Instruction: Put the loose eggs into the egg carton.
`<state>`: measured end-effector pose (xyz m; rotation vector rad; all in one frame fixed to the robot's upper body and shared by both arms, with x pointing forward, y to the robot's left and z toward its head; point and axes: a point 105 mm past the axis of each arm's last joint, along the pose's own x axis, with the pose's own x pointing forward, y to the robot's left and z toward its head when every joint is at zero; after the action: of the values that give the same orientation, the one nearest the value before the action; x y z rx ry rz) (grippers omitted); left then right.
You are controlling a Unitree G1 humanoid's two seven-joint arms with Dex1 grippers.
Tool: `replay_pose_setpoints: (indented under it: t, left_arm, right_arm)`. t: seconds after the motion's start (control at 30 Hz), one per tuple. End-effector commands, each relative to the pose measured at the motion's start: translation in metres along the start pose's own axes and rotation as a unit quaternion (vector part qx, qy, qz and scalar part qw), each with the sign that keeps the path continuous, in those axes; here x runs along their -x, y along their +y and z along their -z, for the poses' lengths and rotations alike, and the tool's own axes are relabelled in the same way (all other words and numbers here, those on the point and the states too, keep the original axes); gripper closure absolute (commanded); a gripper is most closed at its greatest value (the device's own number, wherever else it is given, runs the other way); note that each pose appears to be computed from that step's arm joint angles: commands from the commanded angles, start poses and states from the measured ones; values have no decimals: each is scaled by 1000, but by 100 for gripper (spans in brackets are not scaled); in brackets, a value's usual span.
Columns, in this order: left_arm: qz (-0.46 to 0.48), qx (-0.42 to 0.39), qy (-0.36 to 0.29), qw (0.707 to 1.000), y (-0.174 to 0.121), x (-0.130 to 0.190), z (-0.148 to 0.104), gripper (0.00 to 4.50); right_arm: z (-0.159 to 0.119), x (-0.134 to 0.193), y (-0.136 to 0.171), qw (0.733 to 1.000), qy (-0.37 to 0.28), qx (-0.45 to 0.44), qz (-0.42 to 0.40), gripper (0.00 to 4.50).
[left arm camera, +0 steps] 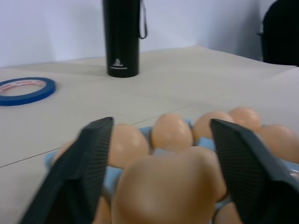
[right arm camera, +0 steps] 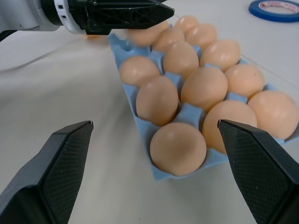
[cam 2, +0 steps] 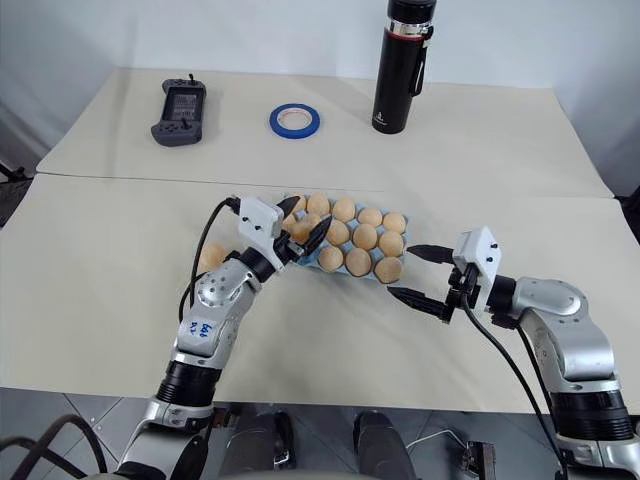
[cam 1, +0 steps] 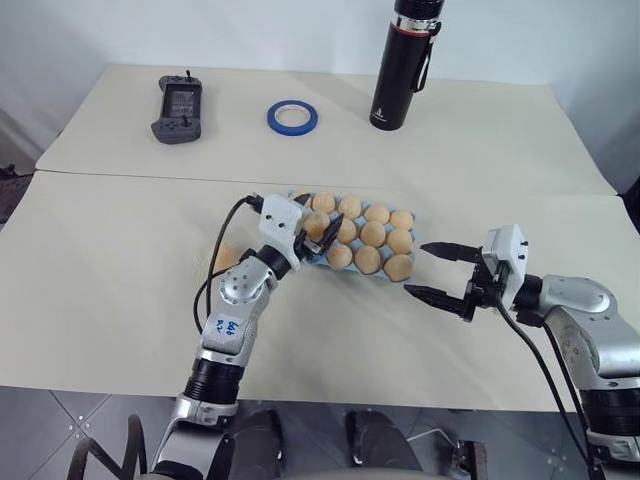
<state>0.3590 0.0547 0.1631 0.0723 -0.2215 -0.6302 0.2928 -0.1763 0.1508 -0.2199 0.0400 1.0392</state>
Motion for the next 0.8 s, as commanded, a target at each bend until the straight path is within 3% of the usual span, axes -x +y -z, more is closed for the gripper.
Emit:
replay_pose_setpoints:
  t: [0.03, 0.43, 0.67, 0.8]
  left_arm:
    - [17, -10, -14, 1000, -8, 7, -11, 2]
    - [9, -16, -17, 1000, -6, 55, -27, 2]
    - [6, 20, 47, 999, 12, 131, -7, 2]
    - [-40, 29, 78, 996, 35, 173, 3, 2]
  right_arm:
    - [-13, 4, 1, 1000, -18, 23, 6, 0]
    - [-13, -1, 1, 1000, -20, 20, -2, 0]
    - [-12, -2, 1, 1000, -19, 18, -5, 0]
    - [-13, -2, 1, 1000, -20, 17, -6, 0]
